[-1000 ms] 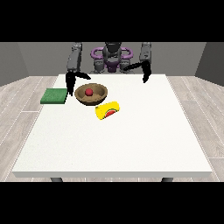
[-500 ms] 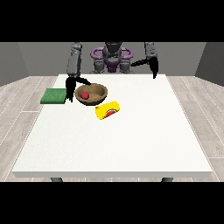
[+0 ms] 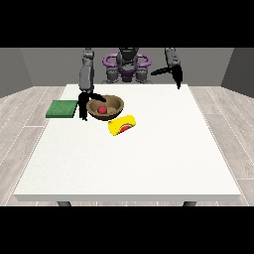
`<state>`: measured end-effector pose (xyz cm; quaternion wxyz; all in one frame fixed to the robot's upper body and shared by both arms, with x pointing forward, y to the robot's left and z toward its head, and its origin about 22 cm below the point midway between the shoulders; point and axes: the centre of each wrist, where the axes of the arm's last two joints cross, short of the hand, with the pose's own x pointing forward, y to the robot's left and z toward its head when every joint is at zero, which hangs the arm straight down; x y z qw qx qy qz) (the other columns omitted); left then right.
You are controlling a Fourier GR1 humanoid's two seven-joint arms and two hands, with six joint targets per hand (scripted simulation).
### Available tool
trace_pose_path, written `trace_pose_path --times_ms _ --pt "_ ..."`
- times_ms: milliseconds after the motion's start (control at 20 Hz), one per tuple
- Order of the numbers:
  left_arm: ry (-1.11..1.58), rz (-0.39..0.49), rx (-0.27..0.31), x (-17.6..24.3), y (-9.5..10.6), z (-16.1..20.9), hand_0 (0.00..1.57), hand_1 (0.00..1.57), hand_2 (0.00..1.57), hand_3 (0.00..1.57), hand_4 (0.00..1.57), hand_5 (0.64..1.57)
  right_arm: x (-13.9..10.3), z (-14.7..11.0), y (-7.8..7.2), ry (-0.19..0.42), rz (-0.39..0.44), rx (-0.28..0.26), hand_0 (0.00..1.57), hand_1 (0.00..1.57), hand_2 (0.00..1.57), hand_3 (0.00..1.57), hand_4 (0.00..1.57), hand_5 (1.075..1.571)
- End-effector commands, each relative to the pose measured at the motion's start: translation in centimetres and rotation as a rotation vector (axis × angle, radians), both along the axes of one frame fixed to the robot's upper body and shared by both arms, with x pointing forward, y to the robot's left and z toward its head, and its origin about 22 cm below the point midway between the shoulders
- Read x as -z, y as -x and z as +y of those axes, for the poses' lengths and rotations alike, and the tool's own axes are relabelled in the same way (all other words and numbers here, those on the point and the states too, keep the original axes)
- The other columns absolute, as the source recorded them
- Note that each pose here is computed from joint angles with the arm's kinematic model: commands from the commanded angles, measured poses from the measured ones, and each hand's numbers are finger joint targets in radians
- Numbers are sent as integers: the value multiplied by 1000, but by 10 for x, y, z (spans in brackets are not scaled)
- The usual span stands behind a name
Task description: Pick the cup and pour the ball into the bowl, then pick the bowl and place it on the pad
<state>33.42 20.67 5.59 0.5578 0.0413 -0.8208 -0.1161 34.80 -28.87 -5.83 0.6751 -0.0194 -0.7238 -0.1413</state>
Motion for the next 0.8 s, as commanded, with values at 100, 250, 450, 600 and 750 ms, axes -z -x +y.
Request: trace_pose_path --times_ms 100,250,450,600,750 --pt "-1 -77 15 -31 -7 3 0 0 0 0 339 1570 44 -19 42 147 287 154 1571 1571 1571 479 785 1491" --pt "-8 -83 85 -28 -4 -10 0 0 0 0 568 1549 37 -33 41 396 313 210 1571 1571 1571 1570 920 1536" --pt "25 19 104 -3 1 -17 0 0 0 0 762 1507 23 -39 32 502 409 272 1571 1571 1571 1397 916 1565" --pt "21 33 55 -1 -4 5 0 0 0 0 934 1436 9 -29 14 495 471 301 1571 1571 1571 1179 892 1567" --pt "54 162 -35 47 8 47 0 0 0 0 973 1423 -7 -5 -3 529 535 221 1571 1571 1571 945 844 1563"
